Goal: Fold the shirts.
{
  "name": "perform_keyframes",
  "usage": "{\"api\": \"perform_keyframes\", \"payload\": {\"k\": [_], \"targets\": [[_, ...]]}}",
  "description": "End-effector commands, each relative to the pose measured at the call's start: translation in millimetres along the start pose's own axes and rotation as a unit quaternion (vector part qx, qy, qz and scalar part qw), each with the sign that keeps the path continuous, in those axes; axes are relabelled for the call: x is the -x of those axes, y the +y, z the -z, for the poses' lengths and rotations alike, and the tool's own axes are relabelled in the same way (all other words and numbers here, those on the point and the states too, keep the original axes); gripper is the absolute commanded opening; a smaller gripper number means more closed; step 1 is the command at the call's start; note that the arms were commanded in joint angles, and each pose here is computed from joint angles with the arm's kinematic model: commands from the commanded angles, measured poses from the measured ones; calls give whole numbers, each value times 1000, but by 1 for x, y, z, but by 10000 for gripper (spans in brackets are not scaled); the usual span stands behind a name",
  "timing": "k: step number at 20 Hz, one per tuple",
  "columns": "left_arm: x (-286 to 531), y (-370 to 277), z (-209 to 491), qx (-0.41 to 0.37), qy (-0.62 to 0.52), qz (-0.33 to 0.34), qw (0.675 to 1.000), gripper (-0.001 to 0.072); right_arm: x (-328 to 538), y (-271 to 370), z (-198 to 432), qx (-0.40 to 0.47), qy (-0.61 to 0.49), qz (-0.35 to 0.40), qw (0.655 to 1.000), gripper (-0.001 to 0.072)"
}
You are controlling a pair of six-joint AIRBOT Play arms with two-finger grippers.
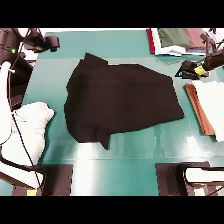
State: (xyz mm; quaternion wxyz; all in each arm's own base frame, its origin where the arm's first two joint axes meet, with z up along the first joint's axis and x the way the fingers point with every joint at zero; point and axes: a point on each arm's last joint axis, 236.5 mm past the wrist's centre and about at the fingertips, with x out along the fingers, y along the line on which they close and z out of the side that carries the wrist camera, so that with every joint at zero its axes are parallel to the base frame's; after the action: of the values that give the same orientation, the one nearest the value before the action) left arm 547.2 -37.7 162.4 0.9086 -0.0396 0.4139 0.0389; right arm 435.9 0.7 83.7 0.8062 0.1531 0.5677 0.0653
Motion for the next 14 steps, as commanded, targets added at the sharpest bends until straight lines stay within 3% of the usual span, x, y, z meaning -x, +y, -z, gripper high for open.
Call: {"api": "perform_keyframes", "payload": {"k": [1,7,9,14], "targets": [[9,26,62,-4,118,-25,993,466,6,0,21,26,13,1,1000,408],[30,44,201,5,211,-30,977,466,16,5,65,36,-9,3,999,406],[40,34,256,34,230,4,973,466,19,6,72,35,-27,5,999,358],[43,-4,354,116,288,89,946,468,30,9,81,38,-48,7,998,358]]}}
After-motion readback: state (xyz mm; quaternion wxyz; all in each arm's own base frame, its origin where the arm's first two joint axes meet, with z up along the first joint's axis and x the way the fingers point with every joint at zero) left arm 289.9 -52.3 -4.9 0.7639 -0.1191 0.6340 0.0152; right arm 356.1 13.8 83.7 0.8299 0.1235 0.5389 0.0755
